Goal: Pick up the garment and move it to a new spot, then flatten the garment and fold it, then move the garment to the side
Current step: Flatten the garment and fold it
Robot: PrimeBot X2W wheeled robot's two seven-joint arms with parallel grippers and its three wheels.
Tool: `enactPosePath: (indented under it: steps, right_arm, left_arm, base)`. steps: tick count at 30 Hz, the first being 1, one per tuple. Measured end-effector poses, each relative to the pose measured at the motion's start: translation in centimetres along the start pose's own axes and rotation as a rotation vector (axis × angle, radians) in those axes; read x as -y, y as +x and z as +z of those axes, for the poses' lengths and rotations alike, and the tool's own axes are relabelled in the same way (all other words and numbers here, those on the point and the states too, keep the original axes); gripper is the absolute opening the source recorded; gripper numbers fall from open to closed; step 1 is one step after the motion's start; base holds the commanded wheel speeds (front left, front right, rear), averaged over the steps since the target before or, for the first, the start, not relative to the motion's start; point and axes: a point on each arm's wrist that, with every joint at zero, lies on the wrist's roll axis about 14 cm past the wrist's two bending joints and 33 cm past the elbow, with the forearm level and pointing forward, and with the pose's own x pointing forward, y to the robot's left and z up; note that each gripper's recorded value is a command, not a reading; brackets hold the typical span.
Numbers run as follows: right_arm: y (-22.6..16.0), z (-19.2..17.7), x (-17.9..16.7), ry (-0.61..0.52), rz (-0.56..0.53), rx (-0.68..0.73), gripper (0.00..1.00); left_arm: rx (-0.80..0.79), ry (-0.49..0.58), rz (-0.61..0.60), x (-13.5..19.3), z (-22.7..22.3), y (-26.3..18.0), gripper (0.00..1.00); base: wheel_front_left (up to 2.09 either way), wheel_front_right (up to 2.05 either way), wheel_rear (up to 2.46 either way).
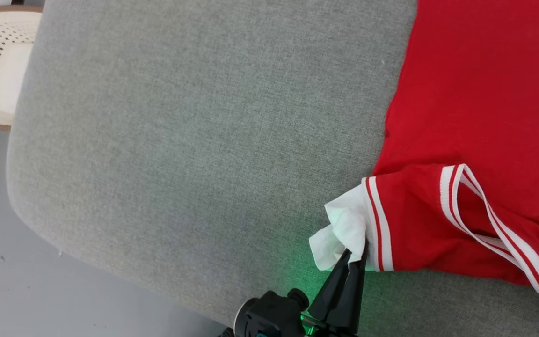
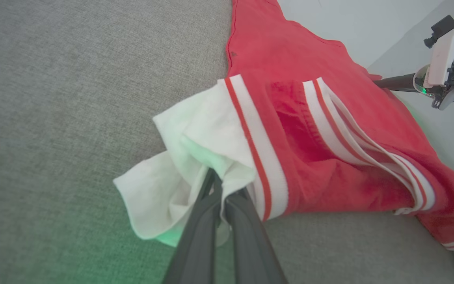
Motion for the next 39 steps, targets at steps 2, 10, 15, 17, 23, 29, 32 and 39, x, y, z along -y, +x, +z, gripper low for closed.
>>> enactPosePath:
  steps: [2,10,15,17,23,29,32,39]
  right_arm:
    - [0.0,0.0,-0.3,-0.007,0.007,0.002,0.0]
    - [-1.4,0.4,-0.4,-0.018,-0.003,0.03,0.0]
    - [-3.7,-1.1,-0.1,-0.036,-0.004,0.003,0.0]
    - [-4.8,-2.4,0.0,-0.05,-0.005,-0.02,0.0]
    - [-8.0,-6.4,-0.2,-0.091,0.013,-0.061,0.0]
    - [-11.8,-10.9,-1.6,-0.099,0.062,-0.107,0.0]
    - [-13.8,-13.5,-2.7,-0.11,0.089,-0.144,0.0]
    - [-18.8,-20.0,-5.4,-0.089,0.152,-0.25,0.0]
  left_arm:
    - [0.002,0.0,0.002,-0.1,0.1,0.0,0.0]
    - [0.046,-0.013,-0.014,0.1,1.5,0.1,0.0]
    - [0.082,-0.022,-0.022,0.0,2.8,0.2,0.0]
    - [0.093,-0.023,-0.033,0.1,3.1,0.4,0.0]
    - [0.108,-0.021,-0.052,0.3,3.6,1.0,0.0]
    - [0.129,-0.004,-0.092,0.7,4.3,1.5,0.0]
    - [0.146,0.008,-0.102,0.6,4.9,1.7,0.0]
    - [0.163,0.017,-0.135,1.1,5.5,1.9,0.0]
  base:
    - [0.0,0.0,0.0]
    - [0.0,0.0,0.0]
    - [0.0,0.0,0.0]
    - [0.0,0.0,0.0]
    - [0.0,0.0,0.0]
    - [0.0,0.0,0.0]
    - [0.0,0.0,0.0]
    - [0.0,0.0,0.0]
